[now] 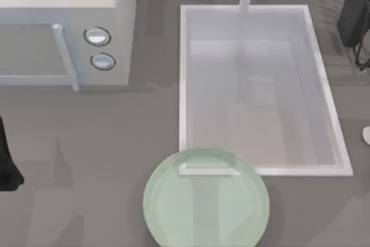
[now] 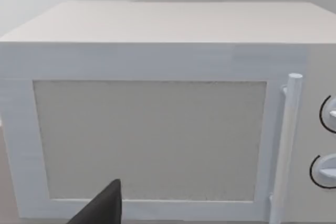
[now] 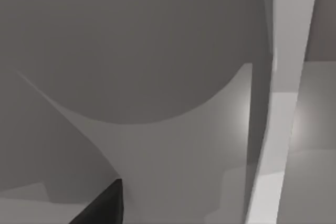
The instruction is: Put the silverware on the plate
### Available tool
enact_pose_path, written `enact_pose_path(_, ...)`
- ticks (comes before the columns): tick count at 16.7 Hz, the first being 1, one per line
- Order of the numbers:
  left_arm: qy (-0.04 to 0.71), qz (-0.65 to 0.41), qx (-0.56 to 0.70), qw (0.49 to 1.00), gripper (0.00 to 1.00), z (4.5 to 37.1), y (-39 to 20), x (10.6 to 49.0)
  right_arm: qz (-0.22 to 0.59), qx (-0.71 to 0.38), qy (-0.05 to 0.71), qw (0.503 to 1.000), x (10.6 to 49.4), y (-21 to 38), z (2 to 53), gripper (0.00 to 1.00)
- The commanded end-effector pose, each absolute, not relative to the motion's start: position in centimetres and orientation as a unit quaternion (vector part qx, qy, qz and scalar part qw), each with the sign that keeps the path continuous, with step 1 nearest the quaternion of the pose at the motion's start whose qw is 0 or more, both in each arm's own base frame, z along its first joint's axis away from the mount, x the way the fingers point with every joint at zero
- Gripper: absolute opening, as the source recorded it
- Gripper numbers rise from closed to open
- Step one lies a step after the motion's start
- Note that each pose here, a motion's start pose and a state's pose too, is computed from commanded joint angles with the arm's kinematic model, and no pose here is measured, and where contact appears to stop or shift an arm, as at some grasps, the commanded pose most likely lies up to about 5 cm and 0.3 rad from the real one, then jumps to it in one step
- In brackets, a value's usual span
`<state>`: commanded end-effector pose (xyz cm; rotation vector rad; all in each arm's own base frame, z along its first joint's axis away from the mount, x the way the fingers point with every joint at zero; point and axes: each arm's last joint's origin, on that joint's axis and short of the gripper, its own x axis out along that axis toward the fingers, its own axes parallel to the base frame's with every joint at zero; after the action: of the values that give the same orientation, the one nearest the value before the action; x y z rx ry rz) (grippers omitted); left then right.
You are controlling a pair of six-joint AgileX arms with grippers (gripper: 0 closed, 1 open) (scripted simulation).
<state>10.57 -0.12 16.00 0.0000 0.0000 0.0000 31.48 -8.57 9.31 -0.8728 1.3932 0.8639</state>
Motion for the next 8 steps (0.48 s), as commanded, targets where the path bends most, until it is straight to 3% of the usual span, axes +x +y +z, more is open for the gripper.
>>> enact_pose_path(1,0.000,0.000,0.000,1.000,1.00,16.00,-0.12,10.57,0.373,-0.376,0.601,0.599,31.48,-8.57,9.31,1.00)
enact_pose_path(8,0.000,0.000,0.000,1.000,1.00,16.00,-0.12,10.57,0.373,-0.376,0.601,0.599,31.48,-8.57,9.31,0.47)
